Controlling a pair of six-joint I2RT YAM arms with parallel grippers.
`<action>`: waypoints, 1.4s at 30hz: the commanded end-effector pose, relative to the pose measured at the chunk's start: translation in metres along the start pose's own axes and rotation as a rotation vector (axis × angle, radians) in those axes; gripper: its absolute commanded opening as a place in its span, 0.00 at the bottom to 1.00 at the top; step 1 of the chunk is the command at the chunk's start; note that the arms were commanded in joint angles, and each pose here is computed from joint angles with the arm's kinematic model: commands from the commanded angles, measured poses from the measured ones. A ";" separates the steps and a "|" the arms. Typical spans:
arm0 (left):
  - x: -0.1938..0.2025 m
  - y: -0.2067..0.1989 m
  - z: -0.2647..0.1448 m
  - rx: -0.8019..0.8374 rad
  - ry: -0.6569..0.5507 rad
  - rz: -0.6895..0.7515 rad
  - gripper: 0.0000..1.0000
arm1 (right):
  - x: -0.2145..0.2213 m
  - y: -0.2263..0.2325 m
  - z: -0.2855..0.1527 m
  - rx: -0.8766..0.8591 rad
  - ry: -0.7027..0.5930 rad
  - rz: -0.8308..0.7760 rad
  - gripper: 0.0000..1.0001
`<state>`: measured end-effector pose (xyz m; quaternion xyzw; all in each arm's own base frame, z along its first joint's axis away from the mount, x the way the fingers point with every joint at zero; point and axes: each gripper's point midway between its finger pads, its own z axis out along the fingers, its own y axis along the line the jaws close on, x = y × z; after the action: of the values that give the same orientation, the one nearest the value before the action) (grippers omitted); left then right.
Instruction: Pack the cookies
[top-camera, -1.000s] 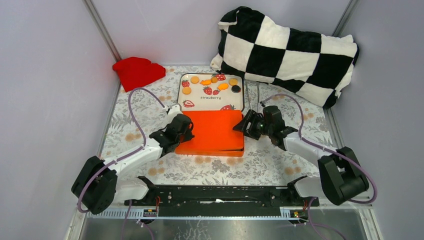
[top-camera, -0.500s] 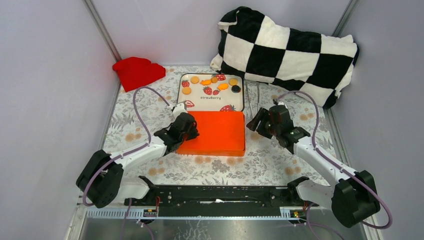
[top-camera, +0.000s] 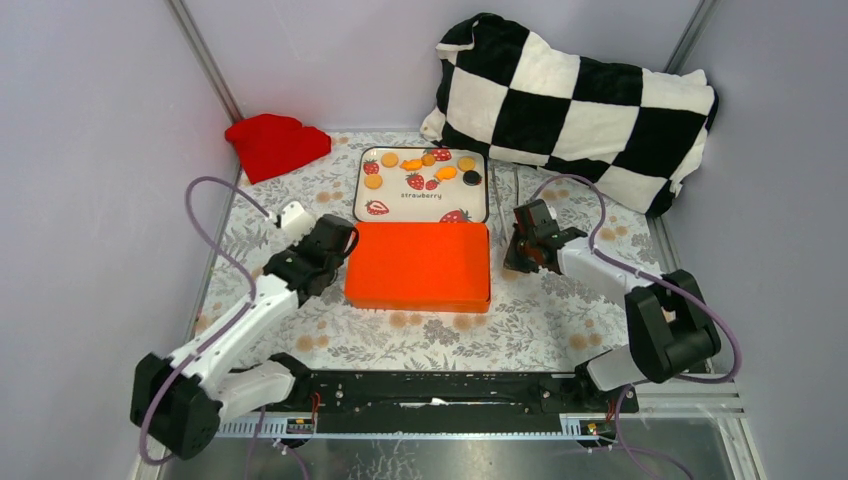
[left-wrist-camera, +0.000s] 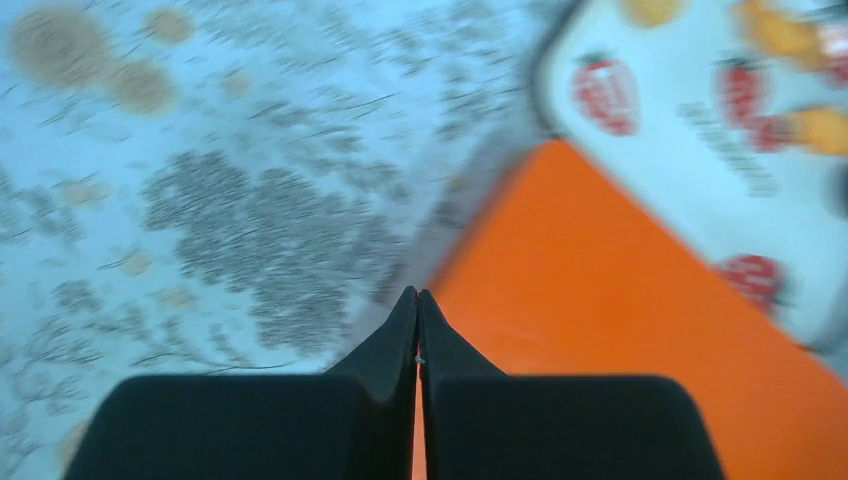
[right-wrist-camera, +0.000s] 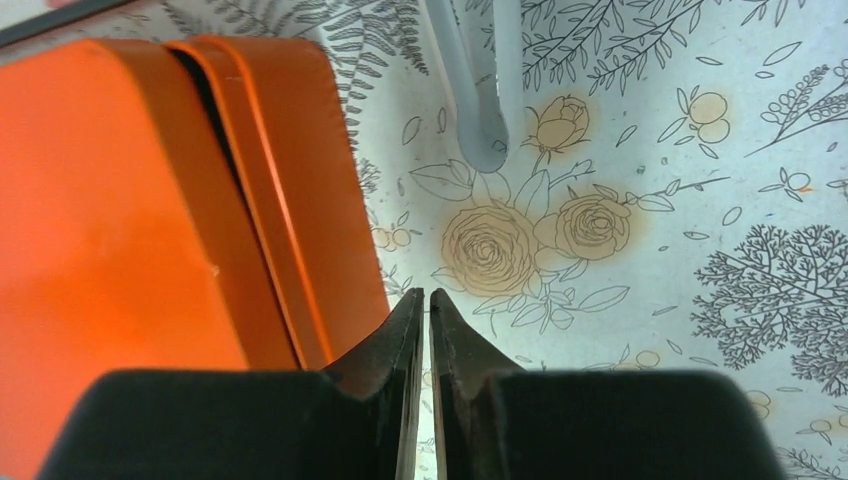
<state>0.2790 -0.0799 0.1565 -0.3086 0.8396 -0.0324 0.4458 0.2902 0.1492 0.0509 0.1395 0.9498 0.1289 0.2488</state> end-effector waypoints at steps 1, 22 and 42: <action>0.043 0.068 0.032 -0.259 0.065 0.064 0.00 | -0.013 0.006 0.010 0.007 -0.010 -0.031 0.12; 0.113 0.009 0.074 -0.018 0.221 0.126 0.00 | 0.013 0.078 0.028 -0.347 0.207 -0.099 0.09; 0.112 0.012 0.070 -0.027 0.228 0.151 0.00 | -0.027 0.046 -0.044 0.141 -0.112 -0.289 0.08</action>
<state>0.2807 -0.1097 0.0292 -0.2481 0.9055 -0.0087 0.3442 0.3253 0.1808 0.1578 0.0540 0.9258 0.0637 0.3688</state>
